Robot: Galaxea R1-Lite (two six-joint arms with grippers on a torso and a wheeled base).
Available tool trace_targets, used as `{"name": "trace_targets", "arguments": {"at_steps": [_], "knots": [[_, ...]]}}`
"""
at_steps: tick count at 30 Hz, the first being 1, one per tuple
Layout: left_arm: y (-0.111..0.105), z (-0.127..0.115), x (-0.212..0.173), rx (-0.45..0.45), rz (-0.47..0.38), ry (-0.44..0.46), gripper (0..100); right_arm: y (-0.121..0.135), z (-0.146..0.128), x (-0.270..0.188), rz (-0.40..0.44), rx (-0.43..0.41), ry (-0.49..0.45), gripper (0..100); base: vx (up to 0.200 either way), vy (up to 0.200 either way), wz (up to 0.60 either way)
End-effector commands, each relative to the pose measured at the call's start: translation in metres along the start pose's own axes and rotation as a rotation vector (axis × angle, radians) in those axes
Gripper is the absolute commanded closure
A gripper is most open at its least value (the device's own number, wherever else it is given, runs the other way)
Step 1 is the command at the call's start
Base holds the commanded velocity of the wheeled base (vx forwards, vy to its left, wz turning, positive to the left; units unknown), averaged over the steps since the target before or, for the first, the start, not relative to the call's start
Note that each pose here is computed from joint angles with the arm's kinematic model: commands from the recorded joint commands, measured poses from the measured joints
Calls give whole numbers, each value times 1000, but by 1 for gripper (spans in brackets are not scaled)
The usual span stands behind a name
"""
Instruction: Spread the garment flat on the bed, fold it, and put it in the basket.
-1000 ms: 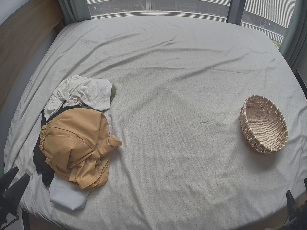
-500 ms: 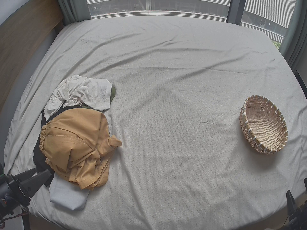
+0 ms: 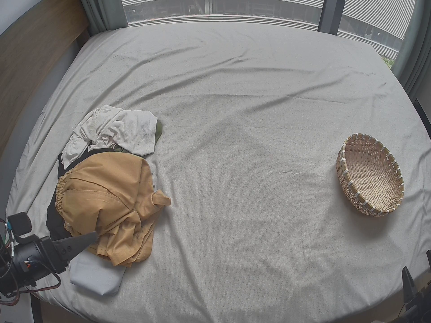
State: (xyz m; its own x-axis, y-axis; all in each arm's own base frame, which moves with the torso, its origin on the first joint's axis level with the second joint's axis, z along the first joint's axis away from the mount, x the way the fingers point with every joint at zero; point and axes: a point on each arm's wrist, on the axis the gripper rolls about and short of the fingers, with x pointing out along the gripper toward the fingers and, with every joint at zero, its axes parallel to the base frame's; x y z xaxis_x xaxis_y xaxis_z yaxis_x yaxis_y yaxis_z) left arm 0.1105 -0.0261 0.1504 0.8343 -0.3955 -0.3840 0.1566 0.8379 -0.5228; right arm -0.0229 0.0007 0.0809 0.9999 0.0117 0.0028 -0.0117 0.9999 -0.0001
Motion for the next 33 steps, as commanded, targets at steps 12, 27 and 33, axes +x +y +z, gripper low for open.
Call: {"name": "trace_targets", "arguments": {"at_steps": [12,27,33], "knots": [[37,-29,74,-60,121,222,0,0,-5,0,1,0,4,0,0,0,0],[57,-52,88,-96,188,306,0,0,-5,0,1,0,4,0,0,0,0],[65,-53,90,-123,223,314,0,0,-5,0,1,0,4,0,0,0,0]]}}
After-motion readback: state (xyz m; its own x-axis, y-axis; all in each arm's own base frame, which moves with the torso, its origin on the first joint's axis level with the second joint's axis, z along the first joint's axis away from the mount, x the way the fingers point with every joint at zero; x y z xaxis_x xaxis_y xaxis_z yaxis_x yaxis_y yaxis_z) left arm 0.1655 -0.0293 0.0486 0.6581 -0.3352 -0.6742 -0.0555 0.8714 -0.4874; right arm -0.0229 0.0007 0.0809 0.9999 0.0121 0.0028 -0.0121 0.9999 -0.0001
